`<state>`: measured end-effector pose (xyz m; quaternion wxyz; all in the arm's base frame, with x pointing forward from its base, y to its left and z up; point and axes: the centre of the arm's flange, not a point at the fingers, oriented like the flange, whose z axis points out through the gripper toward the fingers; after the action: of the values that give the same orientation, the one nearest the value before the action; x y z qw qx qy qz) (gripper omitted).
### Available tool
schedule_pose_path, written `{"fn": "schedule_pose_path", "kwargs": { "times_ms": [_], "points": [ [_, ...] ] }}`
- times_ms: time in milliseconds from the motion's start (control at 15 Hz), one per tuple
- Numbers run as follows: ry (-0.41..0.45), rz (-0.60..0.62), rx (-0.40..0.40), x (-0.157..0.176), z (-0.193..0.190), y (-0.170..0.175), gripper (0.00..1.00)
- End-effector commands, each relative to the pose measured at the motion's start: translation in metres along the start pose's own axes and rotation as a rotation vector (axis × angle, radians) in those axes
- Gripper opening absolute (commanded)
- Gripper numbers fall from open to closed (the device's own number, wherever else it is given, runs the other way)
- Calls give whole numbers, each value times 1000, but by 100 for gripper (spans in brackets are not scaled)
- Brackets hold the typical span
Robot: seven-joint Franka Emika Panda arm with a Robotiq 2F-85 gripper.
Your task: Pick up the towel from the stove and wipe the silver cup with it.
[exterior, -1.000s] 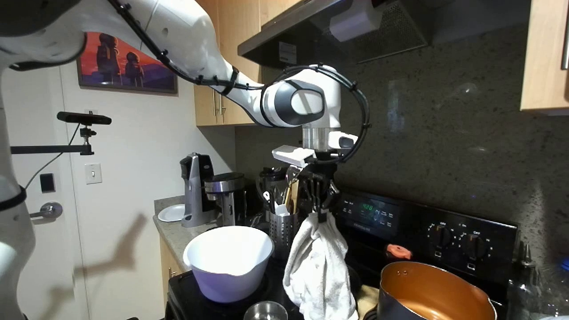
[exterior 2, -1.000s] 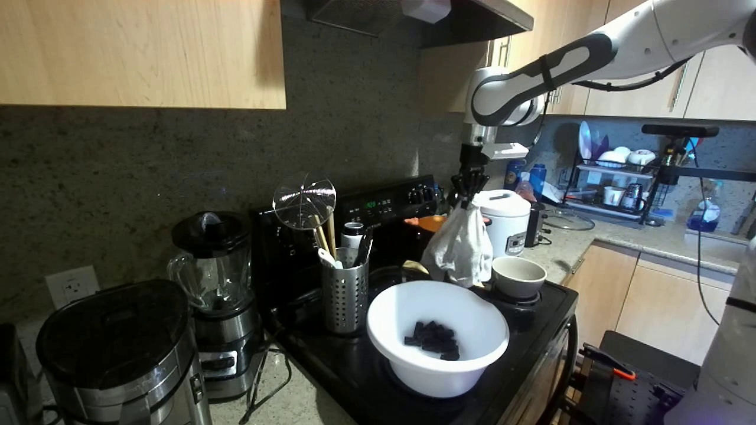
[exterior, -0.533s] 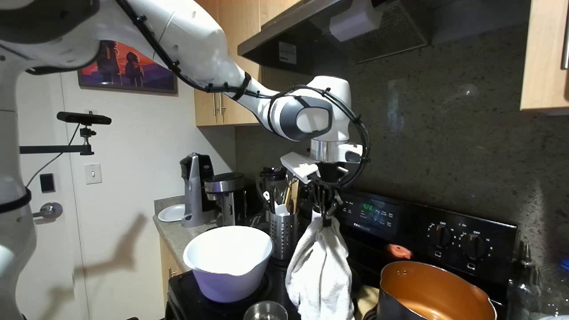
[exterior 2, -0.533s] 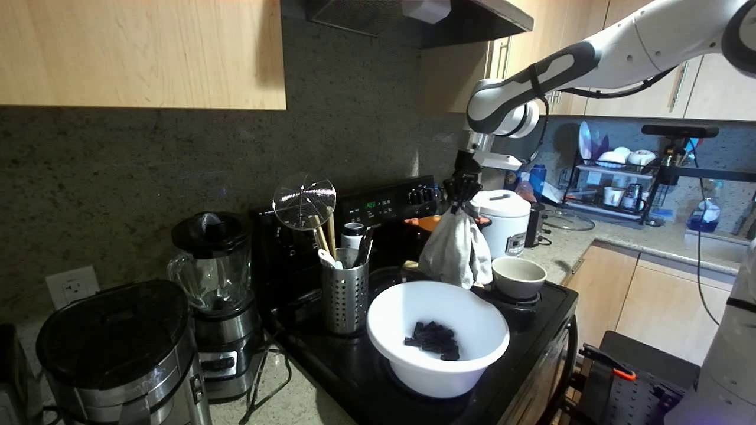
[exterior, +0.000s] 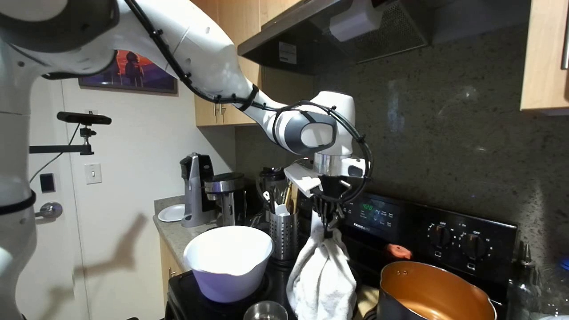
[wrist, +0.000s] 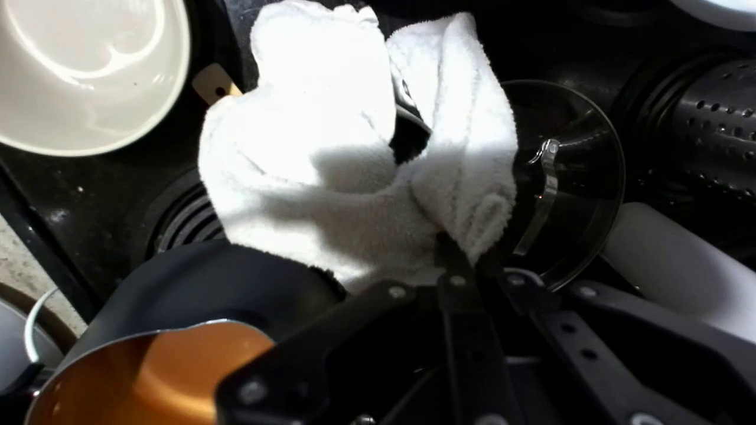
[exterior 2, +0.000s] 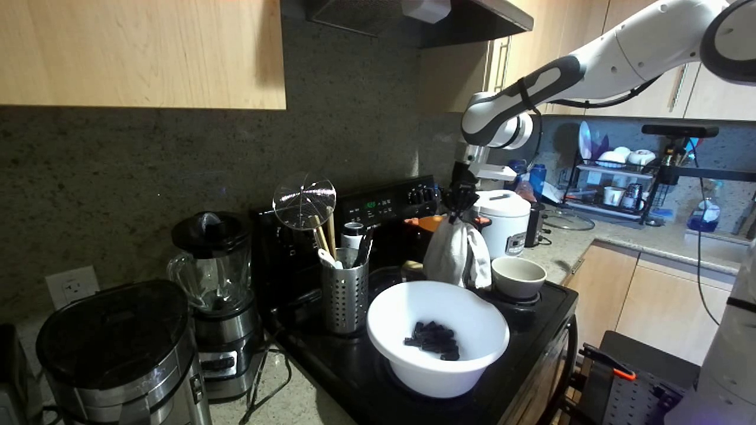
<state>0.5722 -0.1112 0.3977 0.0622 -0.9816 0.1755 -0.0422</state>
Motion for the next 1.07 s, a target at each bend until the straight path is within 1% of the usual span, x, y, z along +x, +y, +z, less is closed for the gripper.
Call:
{"fn": "schedule_pose_path", "kwargs": {
  "times_ms": [0, 333, 533, 1000],
  "points": [
    [1, 20, -26, 0, 11, 2, 1],
    [-19, 21, -87, 1, 22, 8, 1],
    [-30, 32, -106, -1, 29, 12, 1],
    [-75, 48, -74, -11, 51, 17, 1]
  ]
}}
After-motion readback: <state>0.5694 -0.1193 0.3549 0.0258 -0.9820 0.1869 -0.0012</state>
